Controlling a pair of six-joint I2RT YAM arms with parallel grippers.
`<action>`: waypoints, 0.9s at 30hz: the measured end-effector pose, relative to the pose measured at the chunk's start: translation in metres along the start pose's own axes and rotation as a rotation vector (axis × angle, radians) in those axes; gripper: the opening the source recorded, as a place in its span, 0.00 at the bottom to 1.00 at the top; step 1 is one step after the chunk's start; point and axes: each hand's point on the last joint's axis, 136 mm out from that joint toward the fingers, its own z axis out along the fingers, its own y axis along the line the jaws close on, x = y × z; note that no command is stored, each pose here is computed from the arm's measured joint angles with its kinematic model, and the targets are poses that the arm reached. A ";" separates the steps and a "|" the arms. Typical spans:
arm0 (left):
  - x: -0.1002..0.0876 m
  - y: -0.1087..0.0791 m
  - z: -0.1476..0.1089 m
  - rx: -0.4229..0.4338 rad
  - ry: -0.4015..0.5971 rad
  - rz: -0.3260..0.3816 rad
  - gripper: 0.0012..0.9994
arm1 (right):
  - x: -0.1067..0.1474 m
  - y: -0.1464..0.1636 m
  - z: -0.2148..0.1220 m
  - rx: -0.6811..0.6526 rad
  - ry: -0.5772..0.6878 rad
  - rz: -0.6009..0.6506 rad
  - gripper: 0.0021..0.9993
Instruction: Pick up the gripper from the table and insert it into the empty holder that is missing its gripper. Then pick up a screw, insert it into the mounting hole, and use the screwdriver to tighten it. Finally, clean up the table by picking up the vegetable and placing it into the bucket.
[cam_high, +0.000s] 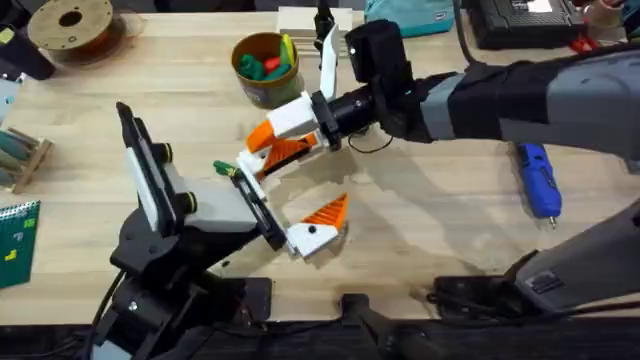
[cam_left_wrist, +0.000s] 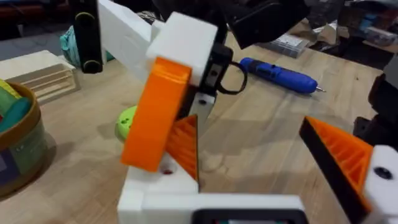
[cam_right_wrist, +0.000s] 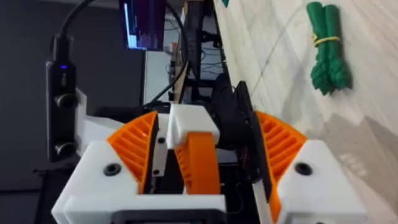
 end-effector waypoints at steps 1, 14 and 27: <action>0.000 0.000 0.000 0.001 0.000 0.000 0.99 | -0.001 -0.001 0.000 0.007 -0.008 0.000 0.81; 0.000 0.000 0.000 0.003 0.000 0.000 0.99 | -0.050 -0.060 -0.086 0.317 -0.285 0.065 0.82; 0.000 -0.001 0.000 0.003 0.000 0.000 0.99 | -0.041 -0.079 -0.149 1.124 -0.148 -0.222 0.82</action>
